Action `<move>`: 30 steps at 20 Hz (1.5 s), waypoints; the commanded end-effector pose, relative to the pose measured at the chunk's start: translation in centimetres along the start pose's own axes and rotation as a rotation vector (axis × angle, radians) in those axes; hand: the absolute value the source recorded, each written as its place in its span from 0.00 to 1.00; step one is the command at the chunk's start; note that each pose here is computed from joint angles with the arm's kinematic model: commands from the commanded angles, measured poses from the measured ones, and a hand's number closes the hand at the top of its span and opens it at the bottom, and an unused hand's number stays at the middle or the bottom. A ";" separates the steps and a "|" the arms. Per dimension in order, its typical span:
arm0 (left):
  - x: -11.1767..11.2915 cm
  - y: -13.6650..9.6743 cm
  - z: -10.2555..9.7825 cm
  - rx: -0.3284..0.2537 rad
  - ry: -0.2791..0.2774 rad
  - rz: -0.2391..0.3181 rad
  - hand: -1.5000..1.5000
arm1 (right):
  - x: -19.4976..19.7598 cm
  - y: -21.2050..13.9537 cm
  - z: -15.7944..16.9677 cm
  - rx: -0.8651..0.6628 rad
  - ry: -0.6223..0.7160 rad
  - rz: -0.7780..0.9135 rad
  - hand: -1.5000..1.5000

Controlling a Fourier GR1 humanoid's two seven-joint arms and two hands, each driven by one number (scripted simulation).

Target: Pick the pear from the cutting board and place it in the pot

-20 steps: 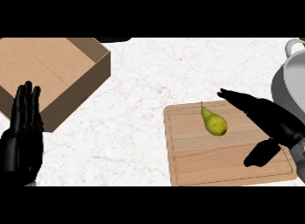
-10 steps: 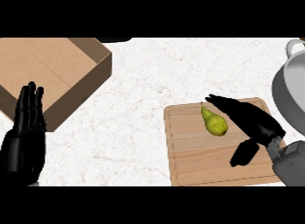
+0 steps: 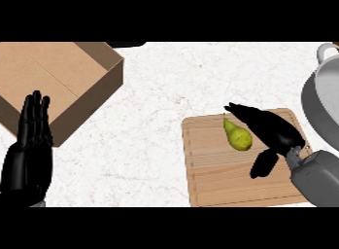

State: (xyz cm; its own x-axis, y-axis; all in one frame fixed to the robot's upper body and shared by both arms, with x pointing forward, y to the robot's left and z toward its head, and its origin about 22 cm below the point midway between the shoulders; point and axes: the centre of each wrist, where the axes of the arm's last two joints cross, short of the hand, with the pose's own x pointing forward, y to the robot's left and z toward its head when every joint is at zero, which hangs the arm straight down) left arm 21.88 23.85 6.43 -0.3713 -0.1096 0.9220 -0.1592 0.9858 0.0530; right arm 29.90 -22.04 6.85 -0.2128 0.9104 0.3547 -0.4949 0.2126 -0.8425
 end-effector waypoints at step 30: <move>-0.2 -1.2 1.8 -0.092 0.104 0.061 0.50 | -14.6 -13.6 0.9 -0.756 1.222 -0.345 1.00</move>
State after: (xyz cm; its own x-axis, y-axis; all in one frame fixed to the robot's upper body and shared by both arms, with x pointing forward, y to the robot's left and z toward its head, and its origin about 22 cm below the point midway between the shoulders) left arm 20.74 22.57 8.22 -0.4368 -0.0473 0.8983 -0.0696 0.9974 0.0187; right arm 37.95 -35.74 10.45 0.6815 0.6559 0.3245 0.1261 0.3316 -0.9350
